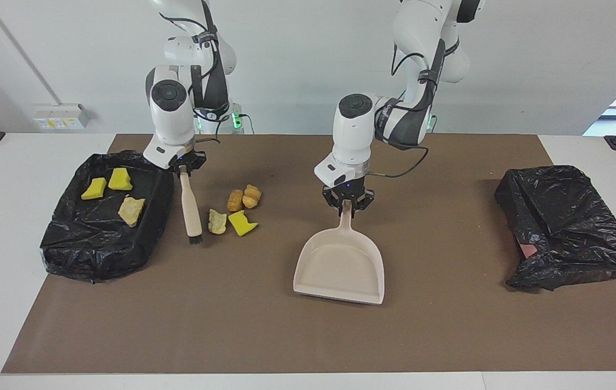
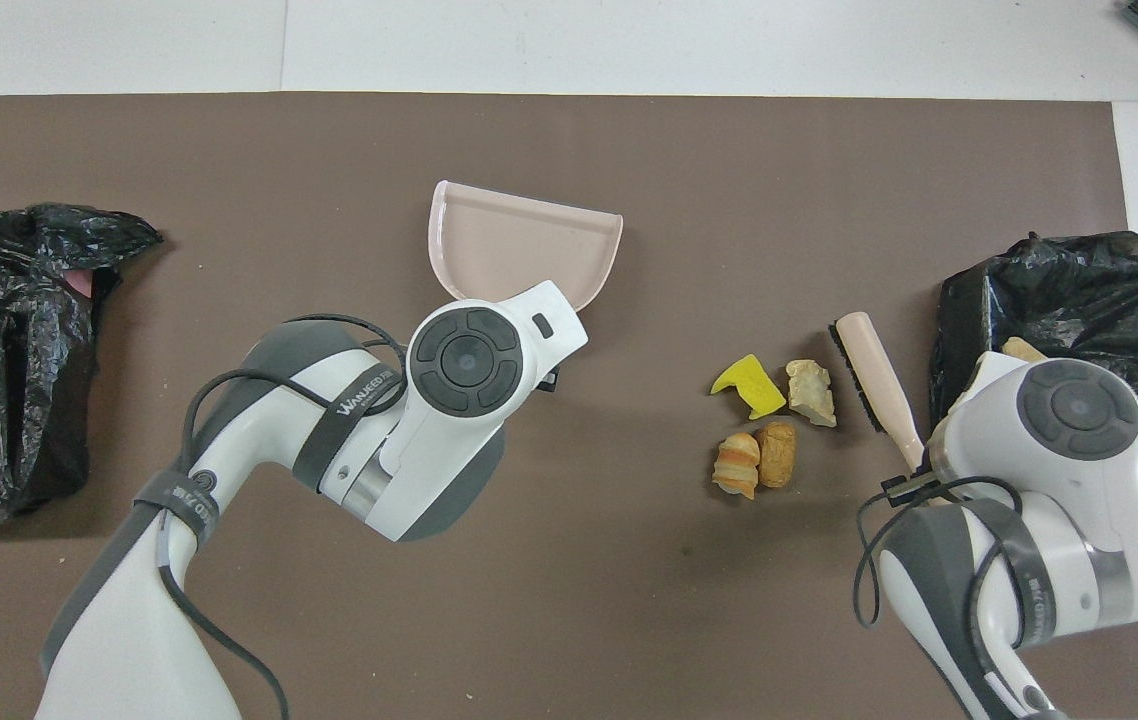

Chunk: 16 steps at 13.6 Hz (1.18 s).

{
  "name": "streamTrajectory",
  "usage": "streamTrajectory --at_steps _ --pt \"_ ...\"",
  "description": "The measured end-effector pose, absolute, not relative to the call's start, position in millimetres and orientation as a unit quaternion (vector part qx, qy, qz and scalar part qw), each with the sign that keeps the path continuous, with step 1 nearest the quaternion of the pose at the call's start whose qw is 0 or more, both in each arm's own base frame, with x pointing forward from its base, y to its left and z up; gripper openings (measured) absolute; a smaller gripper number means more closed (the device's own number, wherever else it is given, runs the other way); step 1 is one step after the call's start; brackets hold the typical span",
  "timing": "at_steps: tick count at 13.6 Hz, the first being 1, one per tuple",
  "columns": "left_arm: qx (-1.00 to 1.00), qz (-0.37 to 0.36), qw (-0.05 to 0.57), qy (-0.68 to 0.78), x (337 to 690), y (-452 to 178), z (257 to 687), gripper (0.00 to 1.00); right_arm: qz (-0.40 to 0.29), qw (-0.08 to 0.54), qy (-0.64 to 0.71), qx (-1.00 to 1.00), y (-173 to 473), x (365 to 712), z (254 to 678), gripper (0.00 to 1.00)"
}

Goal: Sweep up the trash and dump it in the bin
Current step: 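Move the brush with the right gripper behind the bread pieces, then push the dustpan toward the bread with the left gripper while the right gripper sweeps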

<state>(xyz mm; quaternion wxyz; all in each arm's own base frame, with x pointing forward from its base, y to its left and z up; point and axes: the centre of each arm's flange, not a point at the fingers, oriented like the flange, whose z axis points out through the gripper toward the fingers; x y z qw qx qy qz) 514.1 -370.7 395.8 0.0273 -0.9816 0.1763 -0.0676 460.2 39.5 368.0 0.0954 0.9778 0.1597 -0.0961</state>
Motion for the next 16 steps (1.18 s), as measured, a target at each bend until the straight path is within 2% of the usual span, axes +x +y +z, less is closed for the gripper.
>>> streamTrajectory --at_steps 4,7,12,16 --pt "-0.943 -0.019 0.055 0.327 516 -338 413 0.33 -0.098 0.099 0.136 0.981 92 454 342 0.26" --pt "-0.892 0.032 0.064 0.446 512 -315 422 0.33 -0.084 0.114 0.084 0.986 130 446 350 0.26" --pt "-0.815 0.079 0.058 0.571 504 -310 418 0.33 -0.114 0.149 0.02 0.982 94 430 412 0.26" --pt "-0.788 0.09 0.054 0.607 493 -309 412 0.33 -0.134 0.144 0.009 0.98 91 397 401 0.26"
